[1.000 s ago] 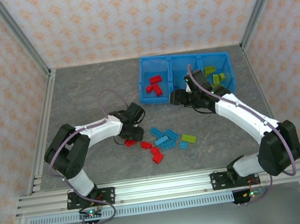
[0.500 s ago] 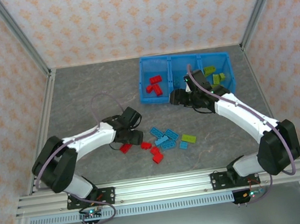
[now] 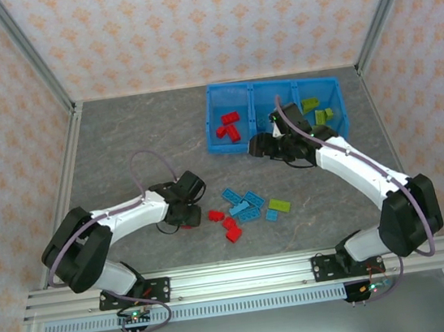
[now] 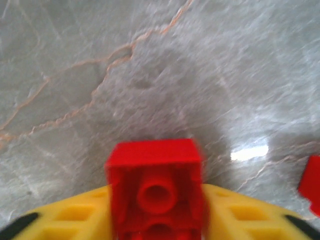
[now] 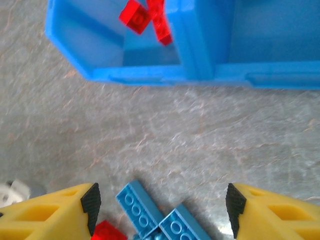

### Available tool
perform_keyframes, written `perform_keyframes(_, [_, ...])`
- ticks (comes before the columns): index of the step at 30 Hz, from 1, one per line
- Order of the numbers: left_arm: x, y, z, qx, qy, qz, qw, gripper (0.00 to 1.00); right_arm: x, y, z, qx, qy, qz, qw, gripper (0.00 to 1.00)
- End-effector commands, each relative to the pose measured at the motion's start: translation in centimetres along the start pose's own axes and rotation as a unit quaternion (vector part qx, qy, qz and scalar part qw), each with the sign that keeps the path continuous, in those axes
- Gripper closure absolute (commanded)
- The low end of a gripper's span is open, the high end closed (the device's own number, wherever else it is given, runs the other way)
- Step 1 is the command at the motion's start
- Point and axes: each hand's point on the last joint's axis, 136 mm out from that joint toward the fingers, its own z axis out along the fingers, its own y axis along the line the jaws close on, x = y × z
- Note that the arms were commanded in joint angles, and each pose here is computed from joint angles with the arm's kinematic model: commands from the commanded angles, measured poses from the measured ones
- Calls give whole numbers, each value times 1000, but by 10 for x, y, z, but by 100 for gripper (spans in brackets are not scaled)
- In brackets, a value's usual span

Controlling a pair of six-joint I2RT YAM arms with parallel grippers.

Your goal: Sort the legos into containers by color

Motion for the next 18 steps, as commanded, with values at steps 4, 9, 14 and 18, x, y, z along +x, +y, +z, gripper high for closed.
perform_keyframes(4, [-14, -3, 4, -7, -25, 2, 1000, 76, 97, 32, -12, -82, 157, -103, 979, 29])
perform_keyframes(9, [-55, -13, -30, 12, -112, -7, 994, 88, 96, 44, -16, -91, 113, -89, 985, 21])
perform_keyframes(14, [-134, -38, -94, 19, -218, 34, 975, 89, 49, 38, -23, -57, -22, -61, 996, 18])
perform_keyframes(18, [-202, -78, -121, 34, -258, 65, 963, 89, 27, 30, -41, -36, -97, -47, 994, 15])
